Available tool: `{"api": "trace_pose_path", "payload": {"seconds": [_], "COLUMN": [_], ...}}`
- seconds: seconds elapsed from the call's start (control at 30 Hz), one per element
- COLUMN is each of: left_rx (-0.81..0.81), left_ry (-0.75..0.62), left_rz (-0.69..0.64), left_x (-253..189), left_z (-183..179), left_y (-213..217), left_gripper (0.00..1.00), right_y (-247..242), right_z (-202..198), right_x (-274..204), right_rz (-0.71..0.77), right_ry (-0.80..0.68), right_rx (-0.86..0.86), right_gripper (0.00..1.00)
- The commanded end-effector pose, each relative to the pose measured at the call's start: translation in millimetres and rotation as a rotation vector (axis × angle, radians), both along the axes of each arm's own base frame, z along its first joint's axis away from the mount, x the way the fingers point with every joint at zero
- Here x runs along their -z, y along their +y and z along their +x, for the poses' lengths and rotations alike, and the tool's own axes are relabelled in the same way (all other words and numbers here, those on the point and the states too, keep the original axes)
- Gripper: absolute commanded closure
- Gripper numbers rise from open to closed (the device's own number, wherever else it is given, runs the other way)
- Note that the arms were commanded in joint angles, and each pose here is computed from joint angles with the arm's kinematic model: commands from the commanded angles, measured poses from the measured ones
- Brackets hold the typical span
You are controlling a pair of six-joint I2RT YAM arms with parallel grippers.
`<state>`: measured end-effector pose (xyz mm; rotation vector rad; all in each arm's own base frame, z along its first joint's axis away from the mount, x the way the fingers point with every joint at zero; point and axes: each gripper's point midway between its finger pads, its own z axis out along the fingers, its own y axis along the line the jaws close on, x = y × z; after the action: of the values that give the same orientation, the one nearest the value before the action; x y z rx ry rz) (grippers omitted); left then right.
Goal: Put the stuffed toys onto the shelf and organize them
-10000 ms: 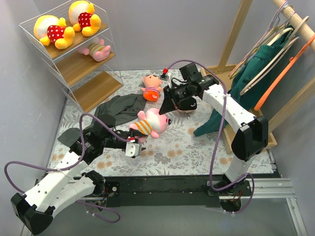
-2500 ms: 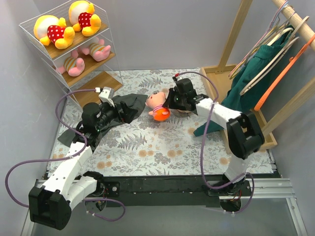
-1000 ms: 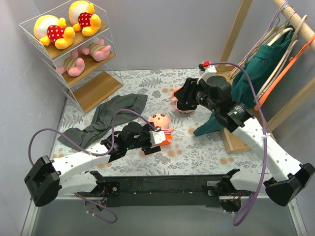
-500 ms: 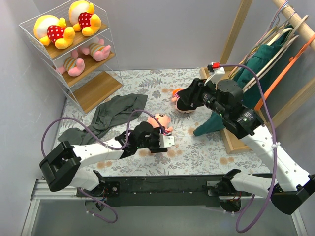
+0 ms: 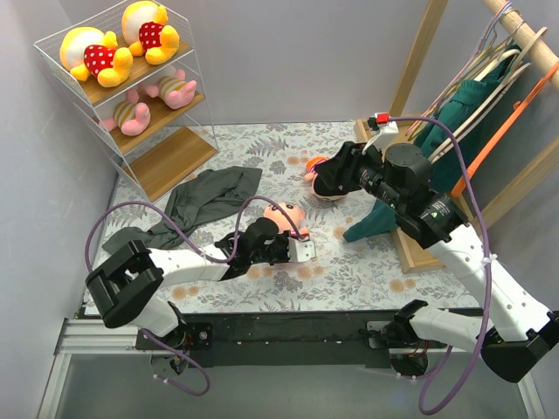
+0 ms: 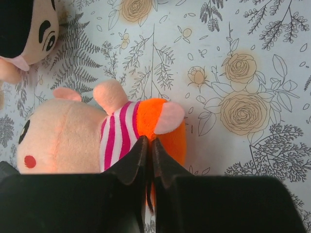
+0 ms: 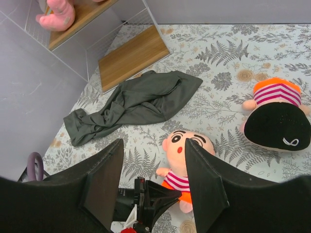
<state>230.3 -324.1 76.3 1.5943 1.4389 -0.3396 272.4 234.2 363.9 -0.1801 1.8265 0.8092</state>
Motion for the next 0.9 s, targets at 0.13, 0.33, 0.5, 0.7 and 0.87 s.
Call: {"api": "trace_pose_path", "payload": {"seconds": [0.13, 0.33, 0.5, 0.7, 0.87], "left_rx": [-0.159, -0.322, -0.42, -0.507, -0.606], "left_ry": [-0.138, -0.282, -0.369, -0.437, -0.482], "left_rz": [-0.031, -0.084, -0.106, -0.111, -0.115], "left_x": [-36, -83, -118, -139, -149], "left_z": [23, 47, 74, 121, 170], "left_y": [21, 48, 79, 129, 176], "left_gripper": [1.0, 1.0, 1.0, 1.0, 1.0], "right_y": [-2, -2, -5, 0, 4], "right_z": [-3, -9, -14, -19, -23], "right_x": [-22, -31, -37, -29, -28], "right_rz": [0.044, 0.064, 0.076, 0.067, 0.068], "right_ry": [-0.069, -0.083, -0.101, -0.107, -0.121], "right_rx": [-0.008, -0.028, -0.032, -0.078, -0.115], "right_gripper": [0.39, 0.39, 0.39, 0.38, 0.33]}}
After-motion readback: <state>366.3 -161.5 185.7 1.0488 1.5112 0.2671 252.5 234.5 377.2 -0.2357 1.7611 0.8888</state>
